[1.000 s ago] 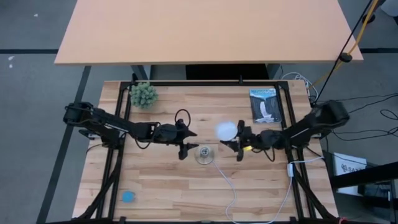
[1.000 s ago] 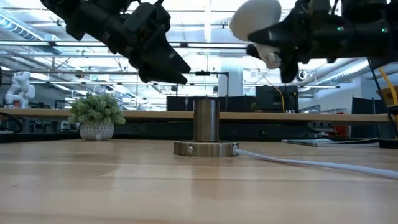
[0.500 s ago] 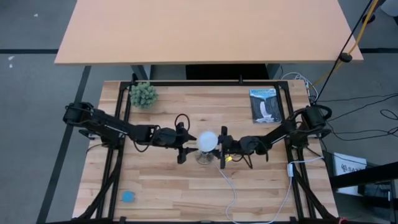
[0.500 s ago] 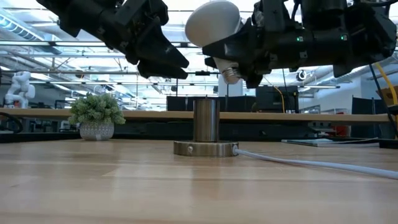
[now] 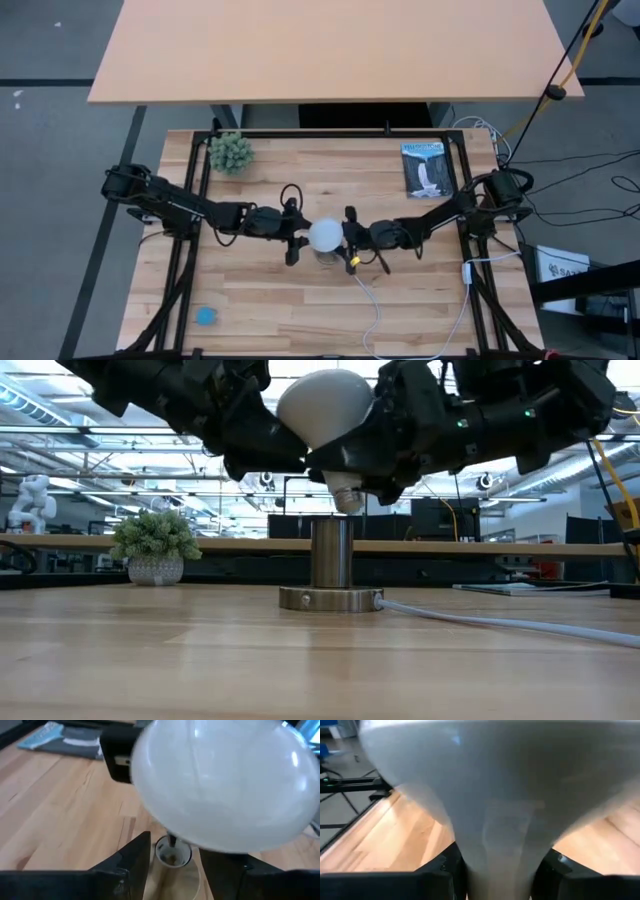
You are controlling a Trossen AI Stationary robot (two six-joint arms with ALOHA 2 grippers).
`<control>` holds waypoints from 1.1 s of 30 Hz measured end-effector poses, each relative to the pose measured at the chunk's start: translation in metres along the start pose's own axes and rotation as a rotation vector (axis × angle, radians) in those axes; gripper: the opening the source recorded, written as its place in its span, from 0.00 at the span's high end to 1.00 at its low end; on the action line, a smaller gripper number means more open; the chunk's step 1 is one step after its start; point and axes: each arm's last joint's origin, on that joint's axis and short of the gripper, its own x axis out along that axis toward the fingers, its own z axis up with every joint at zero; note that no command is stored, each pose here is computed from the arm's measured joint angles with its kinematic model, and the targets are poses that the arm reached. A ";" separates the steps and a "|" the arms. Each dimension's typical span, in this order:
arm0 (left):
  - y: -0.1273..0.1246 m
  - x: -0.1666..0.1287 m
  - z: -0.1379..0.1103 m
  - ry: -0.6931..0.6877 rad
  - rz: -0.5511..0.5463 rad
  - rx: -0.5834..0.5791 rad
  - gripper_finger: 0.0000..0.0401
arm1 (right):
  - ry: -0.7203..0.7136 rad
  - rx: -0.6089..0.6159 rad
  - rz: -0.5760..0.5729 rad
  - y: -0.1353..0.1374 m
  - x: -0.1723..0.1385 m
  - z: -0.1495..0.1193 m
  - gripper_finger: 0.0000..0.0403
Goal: Screw lightbulb
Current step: Insert the white lightbulb into the desk lamp
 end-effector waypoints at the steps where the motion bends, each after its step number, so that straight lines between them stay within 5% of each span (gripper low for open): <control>1: 0.000 0.000 -0.001 0.010 0.002 0.000 0.57 | -0.004 -0.001 -0.003 -0.001 0.001 0.001 0.65; 11: 0.003 0.000 -0.003 0.029 0.032 0.004 0.57 | 0.052 0.042 -0.031 -0.011 0.003 -0.003 0.48; 33: 0.002 0.000 -0.004 0.038 0.027 -0.004 0.57 | 0.151 -0.074 -0.009 -0.007 0.001 -0.013 0.51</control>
